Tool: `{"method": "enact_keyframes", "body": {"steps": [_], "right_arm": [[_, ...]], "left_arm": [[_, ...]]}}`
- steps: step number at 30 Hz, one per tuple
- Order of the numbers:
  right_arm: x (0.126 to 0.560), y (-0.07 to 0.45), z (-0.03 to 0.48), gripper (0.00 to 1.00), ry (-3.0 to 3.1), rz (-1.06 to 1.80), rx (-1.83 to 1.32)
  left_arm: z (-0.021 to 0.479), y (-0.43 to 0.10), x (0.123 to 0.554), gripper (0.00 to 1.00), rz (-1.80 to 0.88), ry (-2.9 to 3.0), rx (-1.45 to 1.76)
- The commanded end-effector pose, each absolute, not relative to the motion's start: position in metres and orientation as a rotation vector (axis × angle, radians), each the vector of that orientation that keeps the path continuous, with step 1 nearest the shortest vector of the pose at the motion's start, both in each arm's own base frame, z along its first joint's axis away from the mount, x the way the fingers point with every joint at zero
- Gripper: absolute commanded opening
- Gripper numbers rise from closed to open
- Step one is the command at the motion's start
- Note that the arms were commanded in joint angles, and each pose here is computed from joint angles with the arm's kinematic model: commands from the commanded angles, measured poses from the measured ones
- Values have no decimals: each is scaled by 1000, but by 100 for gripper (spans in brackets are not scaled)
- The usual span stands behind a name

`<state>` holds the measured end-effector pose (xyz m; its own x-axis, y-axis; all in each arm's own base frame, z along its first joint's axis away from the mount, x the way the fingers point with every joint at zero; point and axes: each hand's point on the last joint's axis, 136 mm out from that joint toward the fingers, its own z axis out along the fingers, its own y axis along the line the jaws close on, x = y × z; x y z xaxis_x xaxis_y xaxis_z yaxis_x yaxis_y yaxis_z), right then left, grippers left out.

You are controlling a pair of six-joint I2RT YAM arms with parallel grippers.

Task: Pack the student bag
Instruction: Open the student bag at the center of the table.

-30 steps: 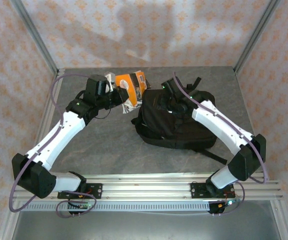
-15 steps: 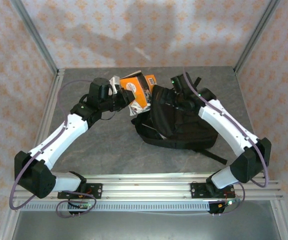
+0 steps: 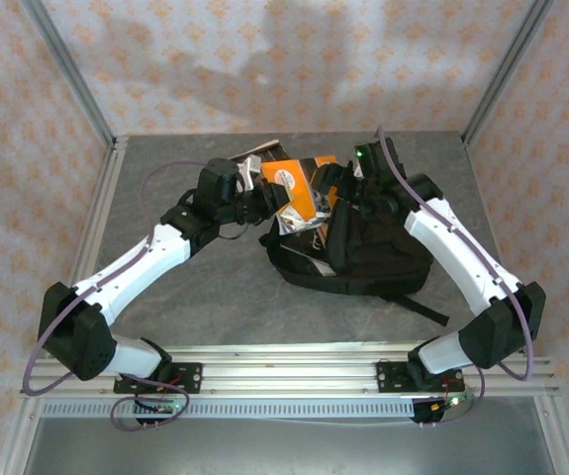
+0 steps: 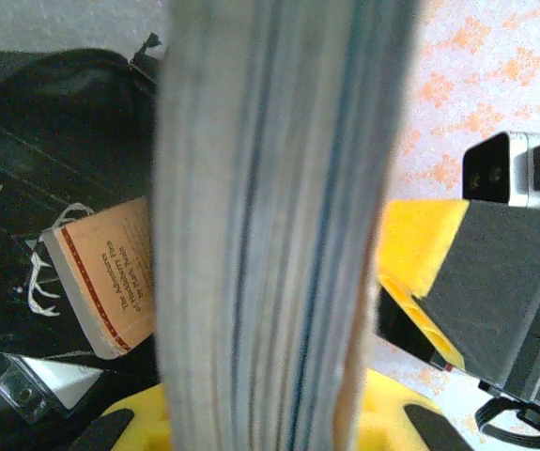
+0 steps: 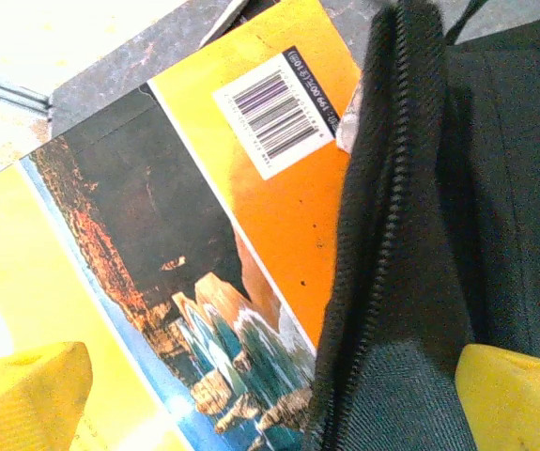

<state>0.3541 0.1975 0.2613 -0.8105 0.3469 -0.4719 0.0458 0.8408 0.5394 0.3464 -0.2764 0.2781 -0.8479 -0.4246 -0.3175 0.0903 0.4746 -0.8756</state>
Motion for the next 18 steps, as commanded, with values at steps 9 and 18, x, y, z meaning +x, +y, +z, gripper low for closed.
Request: {"method": "enact_keyframes", "body": {"steps": [9, 18], "right_arm": [[357, 168, 240, 40, 2471, 480, 362], [351, 147, 279, 0, 2457, 287, 177]], "left_arm": [[309, -287, 343, 0, -1440, 2133, -175], [292, -256, 335, 0, -1202, 2254, -174]]}}
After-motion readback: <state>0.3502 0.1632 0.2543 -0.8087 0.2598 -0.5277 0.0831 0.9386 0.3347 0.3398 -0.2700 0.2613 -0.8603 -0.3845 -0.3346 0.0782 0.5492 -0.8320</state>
